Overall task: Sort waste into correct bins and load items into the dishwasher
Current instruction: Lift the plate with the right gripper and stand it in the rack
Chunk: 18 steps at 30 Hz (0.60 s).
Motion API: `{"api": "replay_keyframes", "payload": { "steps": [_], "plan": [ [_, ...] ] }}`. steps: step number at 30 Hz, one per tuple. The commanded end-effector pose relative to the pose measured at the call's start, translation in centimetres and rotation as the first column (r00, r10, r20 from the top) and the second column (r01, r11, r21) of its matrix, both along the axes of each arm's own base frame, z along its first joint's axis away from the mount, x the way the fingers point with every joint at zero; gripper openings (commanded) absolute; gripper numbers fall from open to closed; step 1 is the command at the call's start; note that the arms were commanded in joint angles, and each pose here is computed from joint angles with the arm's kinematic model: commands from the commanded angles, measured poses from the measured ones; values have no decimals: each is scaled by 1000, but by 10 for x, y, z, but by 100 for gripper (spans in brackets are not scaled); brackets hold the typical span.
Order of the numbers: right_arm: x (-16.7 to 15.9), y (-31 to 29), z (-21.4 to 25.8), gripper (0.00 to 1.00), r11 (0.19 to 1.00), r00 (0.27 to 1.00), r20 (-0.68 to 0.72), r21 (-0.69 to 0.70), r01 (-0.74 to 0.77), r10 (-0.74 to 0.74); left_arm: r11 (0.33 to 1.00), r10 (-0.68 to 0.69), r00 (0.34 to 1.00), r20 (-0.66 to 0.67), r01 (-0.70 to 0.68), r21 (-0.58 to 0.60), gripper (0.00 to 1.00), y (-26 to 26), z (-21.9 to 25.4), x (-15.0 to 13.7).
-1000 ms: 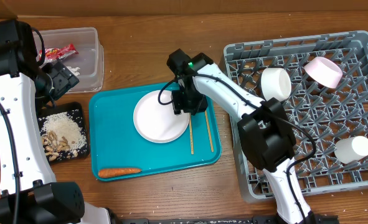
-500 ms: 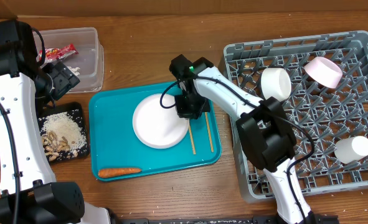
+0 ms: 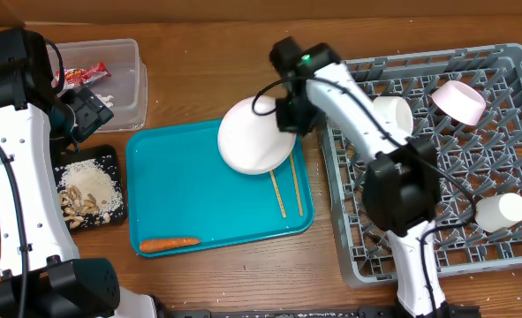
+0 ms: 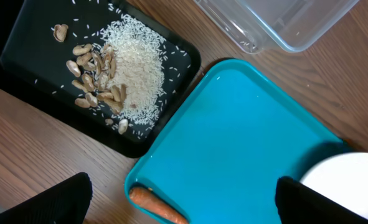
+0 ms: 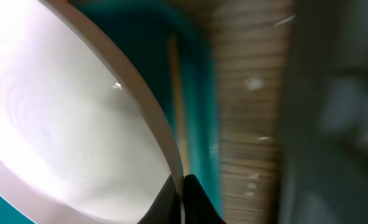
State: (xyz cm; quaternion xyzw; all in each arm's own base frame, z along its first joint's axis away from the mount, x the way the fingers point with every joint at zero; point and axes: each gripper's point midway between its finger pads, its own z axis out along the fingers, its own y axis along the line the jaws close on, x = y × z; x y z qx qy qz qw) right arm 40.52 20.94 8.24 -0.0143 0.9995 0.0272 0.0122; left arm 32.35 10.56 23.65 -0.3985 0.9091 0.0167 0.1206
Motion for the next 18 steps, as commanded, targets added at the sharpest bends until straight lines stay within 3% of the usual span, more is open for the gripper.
{"api": "replay_keyframes", "payload": {
  "steps": [1, 5, 9, 13, 16, 18],
  "plan": [
    [32, -63, 112, 4, 990, 941, 326, -79, 119, -87, 999, -29, 999, 22, 29, 13, 96, 0, 9, -1],
    [35, -127, 175, 4, 941, 844, 518, -196, 278, -141, 999, -29, 999, 29, 29, 15, 96, 1, 9, 1],
    [25, -187, 228, 4, 839, 735, 660, -305, 452, -156, 999, -29, 999, 36, 28, 17, 96, 1, 10, 3],
    [9, -238, 259, 4, 679, 652, 741, -396, 618, -161, 999, -29, 999, 38, 28, 18, 96, 1, 10, 3],
    [-7, -272, 273, 4, 498, 553, 813, -408, 765, -183, 999, -29, 999, 39, 28, 18, 96, 1, 10, 3],
    [-12, -284, 270, 4, 441, 535, 824, -417, 795, -186, 999, -29, 999, 39, 29, 18, 96, 1, 10, 3]
  ]
}}
